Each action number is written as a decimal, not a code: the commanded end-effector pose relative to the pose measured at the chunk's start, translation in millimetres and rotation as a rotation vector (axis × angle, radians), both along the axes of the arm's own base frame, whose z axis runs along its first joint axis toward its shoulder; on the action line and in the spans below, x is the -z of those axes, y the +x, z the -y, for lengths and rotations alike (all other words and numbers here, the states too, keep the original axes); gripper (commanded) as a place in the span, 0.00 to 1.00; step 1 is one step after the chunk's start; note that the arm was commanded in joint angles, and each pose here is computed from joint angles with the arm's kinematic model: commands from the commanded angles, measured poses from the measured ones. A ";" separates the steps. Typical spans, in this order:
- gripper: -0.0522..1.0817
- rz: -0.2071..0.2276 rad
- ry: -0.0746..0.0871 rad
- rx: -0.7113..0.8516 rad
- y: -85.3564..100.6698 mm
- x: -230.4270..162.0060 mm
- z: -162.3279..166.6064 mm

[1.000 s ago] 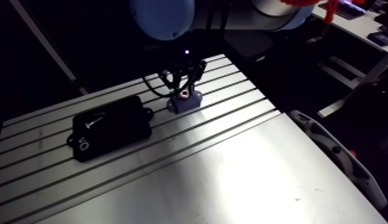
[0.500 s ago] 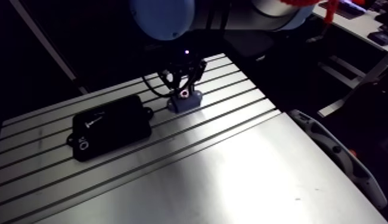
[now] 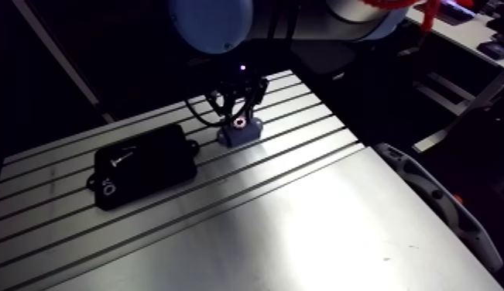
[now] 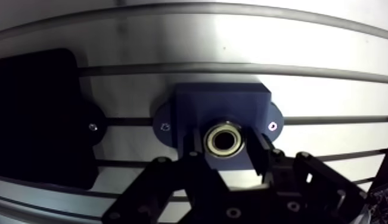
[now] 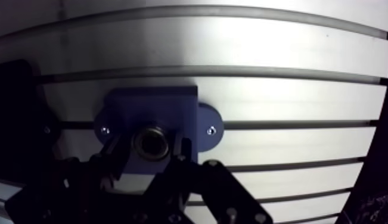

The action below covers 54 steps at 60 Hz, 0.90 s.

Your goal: Pick up the bearing and press it into the housing until flush.

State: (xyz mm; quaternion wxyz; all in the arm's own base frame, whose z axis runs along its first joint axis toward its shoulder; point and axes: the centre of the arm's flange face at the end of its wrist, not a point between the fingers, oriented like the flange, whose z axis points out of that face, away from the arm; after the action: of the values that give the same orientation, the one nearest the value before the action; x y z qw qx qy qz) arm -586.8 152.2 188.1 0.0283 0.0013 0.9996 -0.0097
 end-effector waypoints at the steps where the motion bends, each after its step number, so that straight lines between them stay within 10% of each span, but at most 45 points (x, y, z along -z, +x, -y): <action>1: 0.05 -0.006 0.001 -0.001 1.0 -4.1 0.7; 38: 0.16 -0.021 0.009 0.018 4.4 -45.4 -9.8; 54: 0.91 -0.010 0.014 0.013 6.6 -52.3 -8.8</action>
State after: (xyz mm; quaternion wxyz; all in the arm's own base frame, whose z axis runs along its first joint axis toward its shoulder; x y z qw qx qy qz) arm -582.0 161.5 236.7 0.0190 0.0091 0.9998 -0.0035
